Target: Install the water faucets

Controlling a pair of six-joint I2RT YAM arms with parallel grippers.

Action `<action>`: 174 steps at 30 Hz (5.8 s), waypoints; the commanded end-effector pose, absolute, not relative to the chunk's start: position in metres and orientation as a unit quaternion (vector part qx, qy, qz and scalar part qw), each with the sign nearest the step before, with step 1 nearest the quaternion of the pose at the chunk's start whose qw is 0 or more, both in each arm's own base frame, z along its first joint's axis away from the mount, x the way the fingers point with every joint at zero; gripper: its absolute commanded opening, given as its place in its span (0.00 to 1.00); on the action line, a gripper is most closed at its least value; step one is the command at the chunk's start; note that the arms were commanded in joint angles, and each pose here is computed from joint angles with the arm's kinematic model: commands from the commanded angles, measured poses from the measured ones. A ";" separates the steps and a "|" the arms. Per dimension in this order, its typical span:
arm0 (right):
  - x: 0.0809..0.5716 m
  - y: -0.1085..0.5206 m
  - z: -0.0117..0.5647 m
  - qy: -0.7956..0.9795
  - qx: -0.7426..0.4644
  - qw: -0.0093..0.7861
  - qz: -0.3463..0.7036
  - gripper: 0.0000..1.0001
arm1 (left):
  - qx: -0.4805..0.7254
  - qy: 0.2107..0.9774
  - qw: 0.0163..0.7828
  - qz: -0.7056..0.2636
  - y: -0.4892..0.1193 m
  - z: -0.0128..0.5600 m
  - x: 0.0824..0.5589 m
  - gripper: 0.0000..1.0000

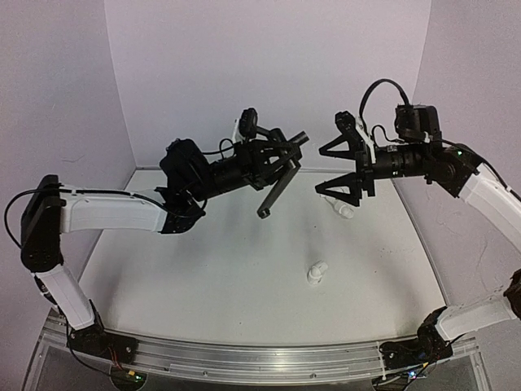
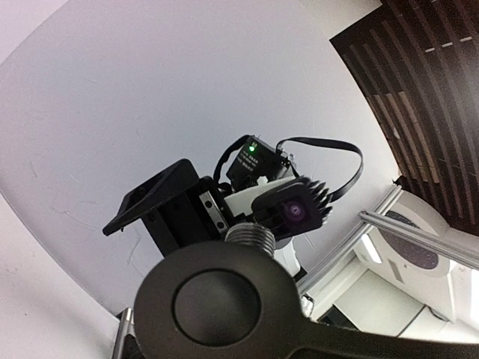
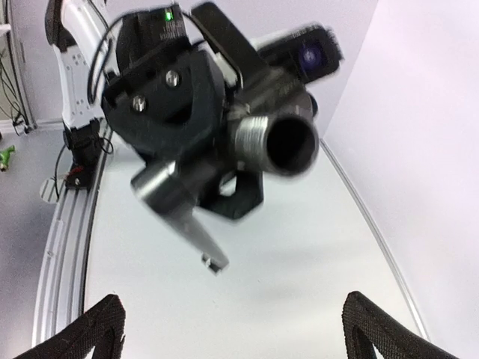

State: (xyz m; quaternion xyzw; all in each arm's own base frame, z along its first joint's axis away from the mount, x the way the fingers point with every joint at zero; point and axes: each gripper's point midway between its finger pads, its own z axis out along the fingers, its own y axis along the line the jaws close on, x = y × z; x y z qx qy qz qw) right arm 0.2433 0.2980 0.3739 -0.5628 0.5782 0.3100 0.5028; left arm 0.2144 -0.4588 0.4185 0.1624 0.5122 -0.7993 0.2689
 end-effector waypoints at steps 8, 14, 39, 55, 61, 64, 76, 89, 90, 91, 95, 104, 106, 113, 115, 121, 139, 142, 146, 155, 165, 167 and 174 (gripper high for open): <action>0.251 0.232 0.261 0.659 -0.630 0.400 0.097 0.98 | 0.146 0.667 0.390 -0.618 -0.409 0.396 0.234 0.00; 0.255 0.225 0.210 0.650 -0.689 0.317 0.049 0.95 | 0.130 0.730 0.359 -0.566 -0.398 0.351 0.235 0.00; 0.271 0.258 0.058 0.558 -0.822 0.115 -0.009 0.77 | 0.129 0.749 0.358 -0.542 -0.359 0.332 0.213 0.00; 0.266 0.254 0.033 0.545 -0.833 0.090 -0.011 0.42 | 0.137 0.753 0.355 -0.537 -0.364 0.334 0.215 0.00; 0.261 0.255 0.036 0.540 -0.836 0.089 -0.018 0.22 | 0.141 0.759 0.352 -0.529 -0.367 0.330 0.217 0.00; 0.267 0.257 0.059 0.546 -0.829 0.114 -0.029 0.08 | 0.146 0.764 0.345 -0.525 -0.369 0.327 0.216 0.00; 0.277 0.262 0.273 0.481 -0.772 0.400 -0.116 0.00 | 0.215 0.739 0.301 -0.563 -0.378 0.337 0.190 0.00; 0.197 0.261 0.407 0.236 -0.692 0.672 -0.119 0.00 | 0.354 0.587 0.227 -0.692 -0.376 0.400 0.113 0.00; 0.192 0.262 0.410 0.214 -0.692 0.678 -0.124 0.00 | 0.357 0.581 0.224 -0.696 -0.376 0.404 0.111 0.00; 0.189 0.262 0.413 0.198 -0.689 0.685 -0.131 0.00 | 0.357 0.578 0.219 -0.700 -0.376 0.405 0.110 0.00; 0.175 0.265 0.418 0.118 -0.686 0.700 -0.160 0.00 | 0.367 0.553 0.193 -0.722 -0.379 0.416 0.102 0.00; 0.145 0.274 0.420 -0.036 -0.659 0.724 -0.201 0.00 | 0.390 0.523 0.131 -0.747 -0.393 0.421 0.090 0.00; 0.140 0.275 0.416 -0.060 -0.660 0.721 -0.204 0.00 | 0.397 0.515 0.122 -0.750 -0.395 0.423 0.087 0.00; 0.125 0.278 0.405 -0.120 -0.660 0.713 -0.202 0.00 | 0.417 0.508 0.087 -0.748 -0.401 0.418 0.078 0.00; 0.121 0.279 0.401 -0.136 -0.662 0.709 -0.201 0.00 | 0.420 0.508 0.079 -0.748 -0.404 0.417 0.076 0.00; 0.120 0.283 0.391 -0.163 -0.673 0.693 -0.201 0.00 | 0.415 0.519 0.074 -0.744 -0.411 0.414 0.078 0.00; 0.126 0.286 0.386 -0.160 -0.688 0.678 -0.203 0.00 | 0.373 0.568 0.103 -0.726 -0.430 0.404 0.097 0.00; 0.127 0.287 0.388 -0.157 -0.687 0.680 -0.203 0.00 | 0.373 0.571 0.099 -0.725 -0.433 0.400 0.097 0.00; 0.128 0.288 0.388 -0.155 -0.687 0.680 -0.203 0.00 | 0.365 0.579 0.101 -0.722 -0.437 0.397 0.099 0.00; 0.131 0.289 0.389 -0.150 -0.687 0.681 -0.207 0.00 | 0.364 0.581 0.103 -0.721 -0.441 0.394 0.099 0.00; 0.138 0.288 0.379 -0.113 -0.717 0.660 -0.194 0.00 | 0.374 0.601 0.129 -0.695 -0.447 0.391 0.098 0.00; 0.140 0.287 0.378 -0.101 -0.722 0.658 -0.191 0.00 | 0.372 0.605 0.133 -0.691 -0.449 0.389 0.099 0.00; 0.141 0.287 0.377 -0.069 -0.732 0.657 -0.166 0.00 | 0.379 0.607 0.150 -0.682 -0.451 0.389 0.101 0.00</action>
